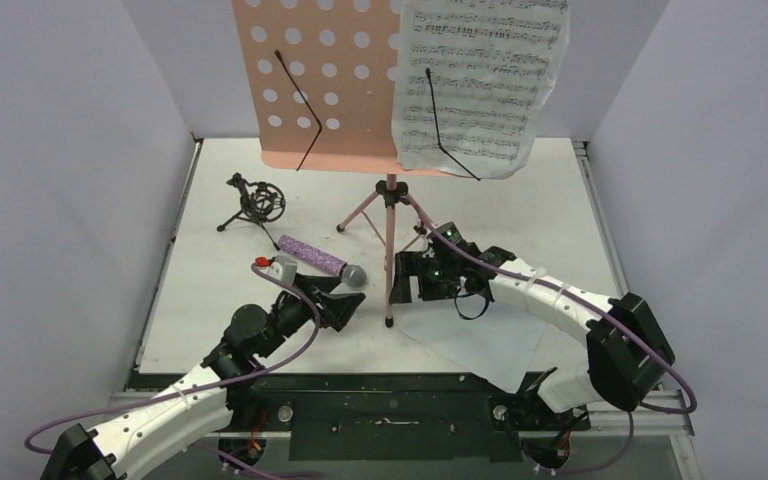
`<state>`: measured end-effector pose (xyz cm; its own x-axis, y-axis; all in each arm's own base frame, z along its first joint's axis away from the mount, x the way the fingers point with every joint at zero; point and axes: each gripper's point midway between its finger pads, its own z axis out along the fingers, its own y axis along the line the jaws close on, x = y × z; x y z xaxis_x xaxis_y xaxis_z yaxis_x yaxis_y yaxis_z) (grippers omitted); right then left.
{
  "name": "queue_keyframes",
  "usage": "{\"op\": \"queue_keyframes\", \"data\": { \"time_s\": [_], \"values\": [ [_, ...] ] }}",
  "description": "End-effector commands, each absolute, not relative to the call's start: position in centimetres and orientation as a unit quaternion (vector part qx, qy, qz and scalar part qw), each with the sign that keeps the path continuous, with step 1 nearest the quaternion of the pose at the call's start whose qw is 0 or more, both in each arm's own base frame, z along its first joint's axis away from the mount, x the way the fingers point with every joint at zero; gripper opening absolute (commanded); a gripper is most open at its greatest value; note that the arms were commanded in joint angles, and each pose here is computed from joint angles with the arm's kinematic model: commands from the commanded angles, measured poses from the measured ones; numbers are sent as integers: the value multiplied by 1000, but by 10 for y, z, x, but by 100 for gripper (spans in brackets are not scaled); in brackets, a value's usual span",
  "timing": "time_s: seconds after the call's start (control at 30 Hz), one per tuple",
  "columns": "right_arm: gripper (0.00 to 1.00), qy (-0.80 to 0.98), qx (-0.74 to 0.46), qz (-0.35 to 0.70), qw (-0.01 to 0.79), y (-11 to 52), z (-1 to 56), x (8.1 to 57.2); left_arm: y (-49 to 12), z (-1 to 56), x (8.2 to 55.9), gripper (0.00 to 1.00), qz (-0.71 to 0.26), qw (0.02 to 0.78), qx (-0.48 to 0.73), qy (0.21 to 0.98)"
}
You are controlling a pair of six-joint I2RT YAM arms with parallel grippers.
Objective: Set up the instrument practice props
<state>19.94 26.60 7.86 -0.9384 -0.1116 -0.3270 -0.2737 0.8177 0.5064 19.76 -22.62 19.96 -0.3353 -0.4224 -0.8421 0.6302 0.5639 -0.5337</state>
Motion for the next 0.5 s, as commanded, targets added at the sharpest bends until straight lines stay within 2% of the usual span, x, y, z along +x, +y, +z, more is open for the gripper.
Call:
{"op": "queue_keyframes", "data": {
  "time_s": [0.0, 0.23, 0.47],
  "values": [
    [90, 942, -111, 199, 247, 244, 99, 246, -225, 214, 199, 87, -476, 586, 59, 653],
    [90, 960, -140, 131, 204, 232, 36, 249, -231, 199, 196, 87, -480, 562, 67, 670],
    [90, 960, -169, 174, 138, 234, 10, 206, -234, 183, 191, 87, -486, 540, 66, 684]
  ]
}}
